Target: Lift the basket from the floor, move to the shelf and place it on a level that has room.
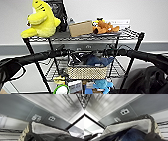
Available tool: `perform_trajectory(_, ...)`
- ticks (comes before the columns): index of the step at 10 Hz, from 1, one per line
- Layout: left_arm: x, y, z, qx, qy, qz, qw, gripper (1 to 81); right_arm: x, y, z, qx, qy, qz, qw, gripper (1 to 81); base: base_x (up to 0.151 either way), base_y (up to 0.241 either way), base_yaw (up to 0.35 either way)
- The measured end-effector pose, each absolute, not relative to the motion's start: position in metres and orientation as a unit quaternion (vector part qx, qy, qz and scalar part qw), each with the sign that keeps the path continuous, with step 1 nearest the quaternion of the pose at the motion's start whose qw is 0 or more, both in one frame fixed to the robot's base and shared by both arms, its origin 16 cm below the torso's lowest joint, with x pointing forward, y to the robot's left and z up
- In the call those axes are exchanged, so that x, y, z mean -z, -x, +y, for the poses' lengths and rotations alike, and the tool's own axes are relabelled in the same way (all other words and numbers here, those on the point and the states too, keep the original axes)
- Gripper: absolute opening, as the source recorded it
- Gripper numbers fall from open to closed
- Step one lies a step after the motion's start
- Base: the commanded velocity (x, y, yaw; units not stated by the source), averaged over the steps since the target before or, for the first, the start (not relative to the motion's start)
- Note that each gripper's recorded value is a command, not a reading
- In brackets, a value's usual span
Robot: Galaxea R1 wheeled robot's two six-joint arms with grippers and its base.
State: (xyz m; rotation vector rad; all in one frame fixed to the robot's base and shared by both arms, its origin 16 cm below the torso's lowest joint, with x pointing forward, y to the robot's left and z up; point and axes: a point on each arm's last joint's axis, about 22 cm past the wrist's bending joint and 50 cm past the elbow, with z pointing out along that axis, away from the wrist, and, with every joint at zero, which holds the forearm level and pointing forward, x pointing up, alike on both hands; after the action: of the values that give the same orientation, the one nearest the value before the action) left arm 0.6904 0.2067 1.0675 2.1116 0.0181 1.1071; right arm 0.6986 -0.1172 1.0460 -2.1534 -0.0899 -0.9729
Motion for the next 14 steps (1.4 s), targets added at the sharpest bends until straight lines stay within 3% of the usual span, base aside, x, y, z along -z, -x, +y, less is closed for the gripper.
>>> perform_trajectory(7,-1.088,-0.629,0.225,-0.427,-0.812,-0.022,0.397,81.1,-1.062,-0.617,-0.153,0.357,0.832,-0.059,0.421,81.1,0.000,0.000,0.000)
perform_trajectory(14,-1.088,-0.524,0.295,-0.415,-0.819,-0.012,0.396,81.1,-1.079,-0.506,-0.230,0.340,0.825,-0.026,0.450,81.1,0.000,0.000,0.000)
